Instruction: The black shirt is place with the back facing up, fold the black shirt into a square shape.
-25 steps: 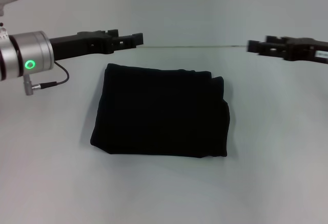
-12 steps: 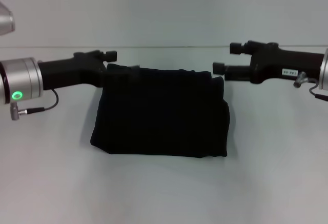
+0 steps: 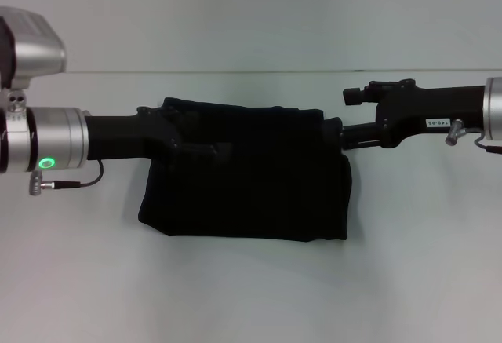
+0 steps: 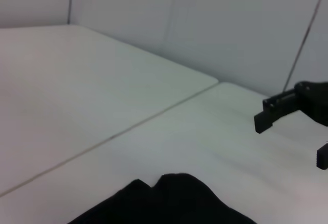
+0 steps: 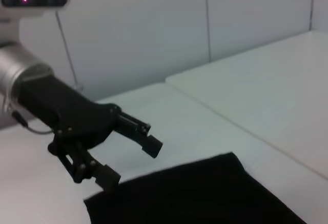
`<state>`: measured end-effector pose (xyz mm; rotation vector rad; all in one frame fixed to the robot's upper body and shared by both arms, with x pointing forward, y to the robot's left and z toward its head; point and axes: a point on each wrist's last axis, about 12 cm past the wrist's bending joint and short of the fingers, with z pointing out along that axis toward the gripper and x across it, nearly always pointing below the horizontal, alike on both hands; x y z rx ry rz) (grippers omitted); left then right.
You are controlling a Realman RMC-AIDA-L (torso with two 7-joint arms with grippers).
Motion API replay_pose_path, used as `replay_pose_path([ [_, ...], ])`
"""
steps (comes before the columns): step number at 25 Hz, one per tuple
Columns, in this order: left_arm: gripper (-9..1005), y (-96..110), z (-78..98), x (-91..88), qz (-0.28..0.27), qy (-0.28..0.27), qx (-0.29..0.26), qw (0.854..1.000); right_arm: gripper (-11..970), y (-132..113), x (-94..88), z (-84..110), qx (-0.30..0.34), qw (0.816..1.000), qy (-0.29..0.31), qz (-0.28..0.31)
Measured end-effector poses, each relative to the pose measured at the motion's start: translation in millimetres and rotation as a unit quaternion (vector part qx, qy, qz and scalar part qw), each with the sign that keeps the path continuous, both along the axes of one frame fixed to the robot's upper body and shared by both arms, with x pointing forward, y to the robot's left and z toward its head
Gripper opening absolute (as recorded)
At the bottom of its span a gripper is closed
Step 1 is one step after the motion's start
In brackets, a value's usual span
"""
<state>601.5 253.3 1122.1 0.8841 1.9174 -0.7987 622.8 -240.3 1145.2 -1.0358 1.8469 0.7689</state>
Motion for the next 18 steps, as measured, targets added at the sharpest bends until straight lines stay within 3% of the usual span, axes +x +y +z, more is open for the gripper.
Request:
replay_pose_path([
  [5, 948, -3.3, 3.1, 3.5, -0.007, -0.002, 0.008, 1.000, 915, 6.4, 4.7, 8.4, -0.031, 0.999, 0.009, 0.004],
  [18, 948, -7.0, 1.3, 3.6, -0.013, 0.001, 0.017, 1.000, 915, 21.3, 7.4, 0.1, -0.052, 0.999, 0.005, 0.002],
])
